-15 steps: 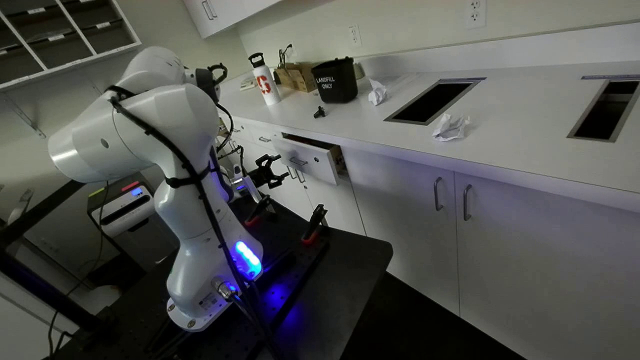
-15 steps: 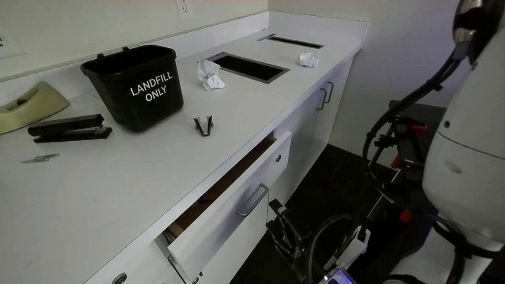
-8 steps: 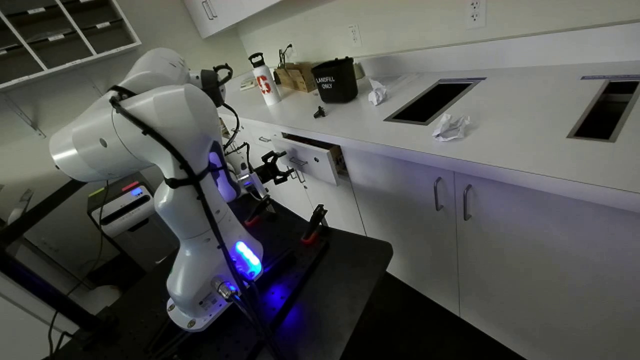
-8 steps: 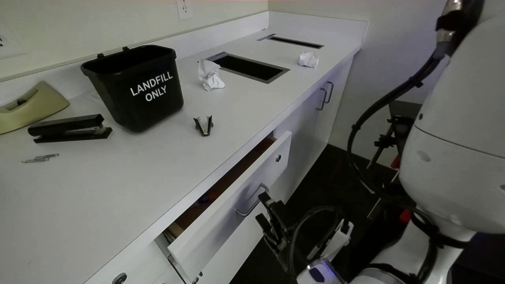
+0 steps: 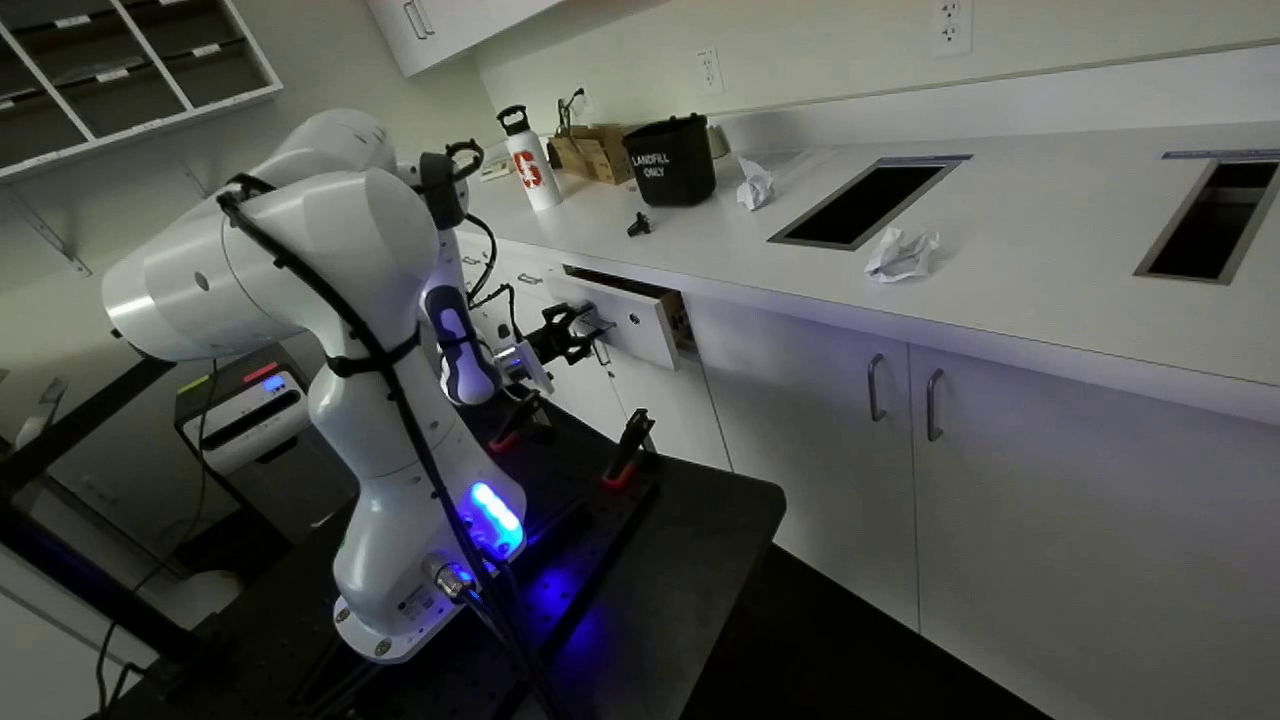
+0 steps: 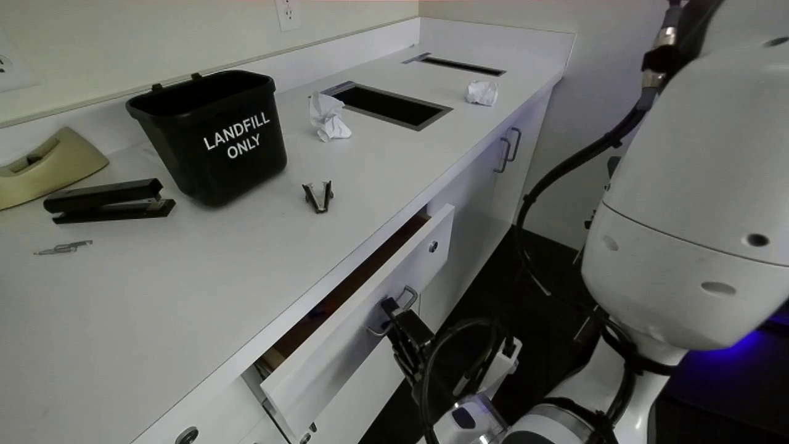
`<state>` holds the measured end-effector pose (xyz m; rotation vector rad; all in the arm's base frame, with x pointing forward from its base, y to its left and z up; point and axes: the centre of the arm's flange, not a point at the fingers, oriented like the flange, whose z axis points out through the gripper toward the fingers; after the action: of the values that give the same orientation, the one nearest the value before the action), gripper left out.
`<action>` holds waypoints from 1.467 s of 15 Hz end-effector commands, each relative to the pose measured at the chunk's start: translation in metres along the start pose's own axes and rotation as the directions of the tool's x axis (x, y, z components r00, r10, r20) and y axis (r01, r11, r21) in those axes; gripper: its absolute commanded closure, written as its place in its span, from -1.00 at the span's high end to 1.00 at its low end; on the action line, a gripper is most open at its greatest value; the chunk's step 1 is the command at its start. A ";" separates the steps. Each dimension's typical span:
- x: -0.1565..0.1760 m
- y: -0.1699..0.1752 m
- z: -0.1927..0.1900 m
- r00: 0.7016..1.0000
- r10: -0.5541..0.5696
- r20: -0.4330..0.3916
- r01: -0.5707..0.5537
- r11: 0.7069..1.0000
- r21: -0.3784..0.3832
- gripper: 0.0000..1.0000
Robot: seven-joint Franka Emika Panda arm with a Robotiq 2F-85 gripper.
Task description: Open the drawer
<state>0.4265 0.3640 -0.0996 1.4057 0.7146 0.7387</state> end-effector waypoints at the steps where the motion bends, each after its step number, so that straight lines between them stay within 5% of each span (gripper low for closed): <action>1: 0.013 -0.008 0.005 1.000 -0.018 0.001 0.018 1.000 0.001 -0.31; 5: 0.015 -0.010 0.004 1.000 -0.011 0.008 0.011 1.000 -0.001 -0.92; 7: 0.016 -0.006 0.004 1.000 0.000 0.014 0.000 1.000 -0.010 -1.00; 22: -0.027 0.017 -0.114 0.995 0.082 0.058 -0.083 0.996 0.019 -0.95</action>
<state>0.3547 0.3973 -0.1003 1.4241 0.6443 0.7141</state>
